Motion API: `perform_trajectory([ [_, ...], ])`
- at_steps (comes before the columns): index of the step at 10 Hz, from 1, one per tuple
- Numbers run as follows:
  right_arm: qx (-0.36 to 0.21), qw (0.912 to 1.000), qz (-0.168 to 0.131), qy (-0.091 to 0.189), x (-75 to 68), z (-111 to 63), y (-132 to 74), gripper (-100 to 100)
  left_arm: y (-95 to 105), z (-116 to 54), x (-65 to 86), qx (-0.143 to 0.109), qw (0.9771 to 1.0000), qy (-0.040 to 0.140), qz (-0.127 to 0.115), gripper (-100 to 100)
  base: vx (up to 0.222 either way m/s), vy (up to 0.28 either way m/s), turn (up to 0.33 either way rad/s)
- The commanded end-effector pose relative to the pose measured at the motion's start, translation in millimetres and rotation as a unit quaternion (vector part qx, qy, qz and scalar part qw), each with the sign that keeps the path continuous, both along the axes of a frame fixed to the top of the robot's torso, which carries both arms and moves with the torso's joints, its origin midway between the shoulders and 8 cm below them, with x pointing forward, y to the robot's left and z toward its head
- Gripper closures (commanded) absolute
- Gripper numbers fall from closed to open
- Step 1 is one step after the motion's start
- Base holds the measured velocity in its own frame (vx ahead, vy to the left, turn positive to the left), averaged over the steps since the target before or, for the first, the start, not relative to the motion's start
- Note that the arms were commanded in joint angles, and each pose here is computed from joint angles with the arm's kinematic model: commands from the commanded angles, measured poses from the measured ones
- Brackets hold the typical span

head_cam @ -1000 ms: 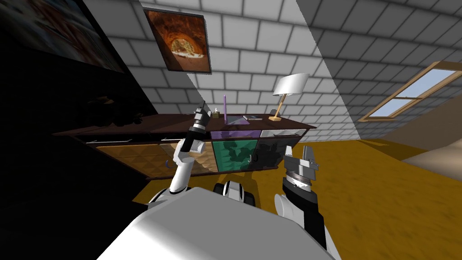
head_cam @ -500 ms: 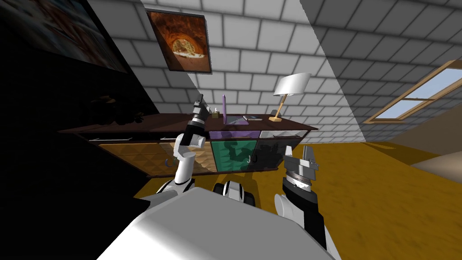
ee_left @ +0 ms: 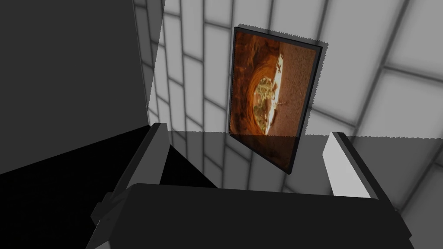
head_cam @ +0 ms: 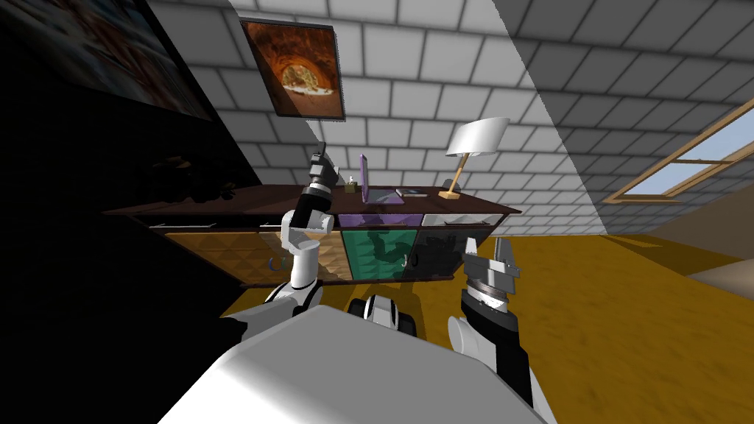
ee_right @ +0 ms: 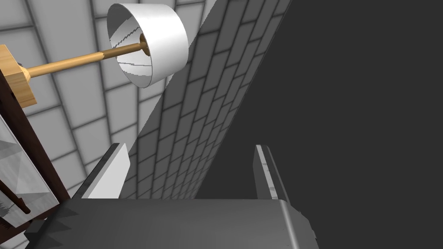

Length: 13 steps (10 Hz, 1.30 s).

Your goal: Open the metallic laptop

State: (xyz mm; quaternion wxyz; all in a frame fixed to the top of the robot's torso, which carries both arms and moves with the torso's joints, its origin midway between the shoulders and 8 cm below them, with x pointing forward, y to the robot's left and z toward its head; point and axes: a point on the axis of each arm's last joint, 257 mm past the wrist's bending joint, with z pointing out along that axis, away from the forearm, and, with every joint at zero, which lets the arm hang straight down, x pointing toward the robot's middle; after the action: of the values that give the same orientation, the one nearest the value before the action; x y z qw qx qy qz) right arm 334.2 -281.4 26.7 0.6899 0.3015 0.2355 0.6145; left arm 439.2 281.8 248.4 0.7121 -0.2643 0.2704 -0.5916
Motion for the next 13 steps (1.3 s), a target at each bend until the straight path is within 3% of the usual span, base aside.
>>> perform_trajectory([
  [1, 0.000, 1.0000, 0.000, 0.000, 0.0, 0.0, 0, 0, 7.2, 13.1, 3.6, -0.018, 0.9998, 0.005, 0.008, -100, 0.017, -0.041, 0.041],
  [3, 0.000, 1.0000, 0.000, 0.000, 0.0, 0.0, 0, 0, 8.3, 13.3, 7.1, -0.023, 0.9996, 0.014, 0.009, -100, 0.016, -0.036, 0.018],
  [4, 0.000, 1.0000, 0.000, 0.000, 0.0, 0.0, 0, 0, 13.9, 26.0, 5.5, -0.036, 0.9992, 0.010, 0.013, -100, 0.024, -0.047, 0.042],
  [6, 0.000, 1.0000, 0.000, 0.000, 0.0, 0.0, 0, 0, 15.3, 24.4, 9.0, -0.042, 0.9988, 0.020, 0.014, -100, 0.016, -0.032, 0.015],
  [7, 0.000, 1.0000, 0.000, 0.000, 0.0, 0.0, 0, 0, 20.8, 35.6, 7.6, -0.055, 0.9982, 0.017, 0.017, -100, 0.014, -0.034, 0.037],
  [9, 0.000, 1.0000, 0.000, 0.000, 0.0, 0.0, 0, 0, 22.2, 33.9, 11.0, -0.061, 0.9976, 0.027, 0.018, -100, 0.014, -0.027, 0.015],
  [10, 0.000, 1.0000, 0.000, 0.000, 0.0, 0.0, 0, 0, 27.3, 44.1, 9.8, -0.075, 0.9967, 0.025, 0.019, -100, 0.022, -0.028, 0.032],
  [12, 0.000, 1.0000, 0.000, 0.000, 0.0, 0.0, 0, 0, 28.7, 41.6, 13.4, -0.082, 0.9958, 0.037, 0.020, -100, 0.018, -0.026, 0.012],
  [13, 0.000, 1.0000, 0.000, 0.000, 0.0, 0.0, 0, 0, 32.8, 52.1, 12.2, -0.097, 0.9945, 0.035, 0.018, -100, 0.022, -0.023, 0.035],
])
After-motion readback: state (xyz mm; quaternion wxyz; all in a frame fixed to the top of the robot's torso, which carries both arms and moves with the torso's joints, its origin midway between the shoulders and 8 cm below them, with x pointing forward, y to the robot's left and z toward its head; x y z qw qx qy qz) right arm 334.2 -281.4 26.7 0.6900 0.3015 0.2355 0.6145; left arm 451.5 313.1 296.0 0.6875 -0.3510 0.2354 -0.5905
